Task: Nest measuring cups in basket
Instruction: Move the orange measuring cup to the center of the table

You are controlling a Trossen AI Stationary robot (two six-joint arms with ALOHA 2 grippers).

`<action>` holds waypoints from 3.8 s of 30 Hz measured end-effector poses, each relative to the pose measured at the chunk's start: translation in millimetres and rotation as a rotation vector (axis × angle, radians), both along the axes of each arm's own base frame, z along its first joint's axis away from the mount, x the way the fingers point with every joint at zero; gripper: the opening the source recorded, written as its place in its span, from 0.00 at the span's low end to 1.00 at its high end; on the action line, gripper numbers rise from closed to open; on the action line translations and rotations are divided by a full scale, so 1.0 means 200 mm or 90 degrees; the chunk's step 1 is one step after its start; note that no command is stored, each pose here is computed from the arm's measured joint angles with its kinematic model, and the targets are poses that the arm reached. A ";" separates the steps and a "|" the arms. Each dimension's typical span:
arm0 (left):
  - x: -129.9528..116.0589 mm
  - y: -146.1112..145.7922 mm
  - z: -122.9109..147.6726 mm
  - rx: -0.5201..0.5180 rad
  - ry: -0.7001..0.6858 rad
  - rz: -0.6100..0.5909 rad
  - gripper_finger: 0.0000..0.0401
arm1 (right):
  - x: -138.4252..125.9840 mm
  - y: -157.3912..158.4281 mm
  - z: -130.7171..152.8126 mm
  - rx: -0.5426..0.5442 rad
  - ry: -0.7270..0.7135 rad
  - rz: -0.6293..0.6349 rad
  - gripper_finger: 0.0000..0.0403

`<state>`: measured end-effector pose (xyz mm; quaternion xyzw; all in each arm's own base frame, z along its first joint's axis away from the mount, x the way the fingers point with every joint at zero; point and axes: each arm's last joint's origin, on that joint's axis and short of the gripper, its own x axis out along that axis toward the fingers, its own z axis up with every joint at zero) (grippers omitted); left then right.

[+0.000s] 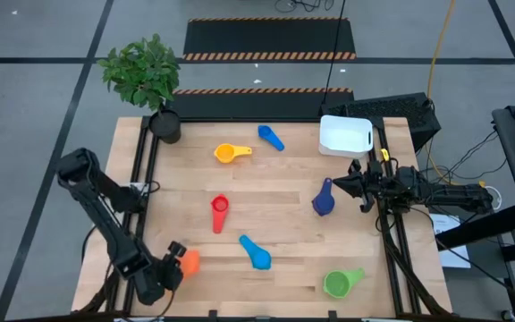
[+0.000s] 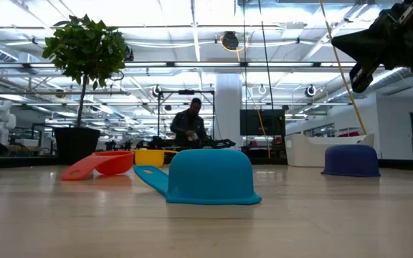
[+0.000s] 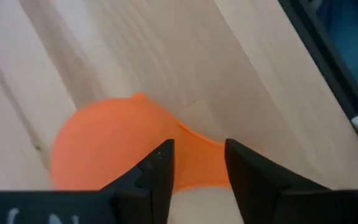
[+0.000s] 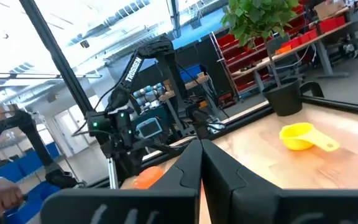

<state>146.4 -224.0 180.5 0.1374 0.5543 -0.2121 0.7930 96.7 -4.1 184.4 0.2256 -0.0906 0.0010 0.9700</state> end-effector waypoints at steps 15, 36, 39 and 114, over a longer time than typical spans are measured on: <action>0.03 -0.24 -0.01 0.122 0.089 0.018 0.37 | 0.00 0.00 0.00 -0.029 -0.005 -0.007 0.00; -0.07 -0.29 -0.12 0.215 0.062 0.059 0.37 | 0.00 0.00 0.01 0.118 -0.014 0.020 0.00; -0.09 -0.30 -0.12 0.218 0.056 0.054 0.37 | 0.00 0.00 0.01 0.142 -0.015 0.025 0.00; 0.18 0.19 0.68 -0.086 -0.686 0.100 0.01 | -0.01 0.00 0.06 0.048 -0.081 -0.008 0.00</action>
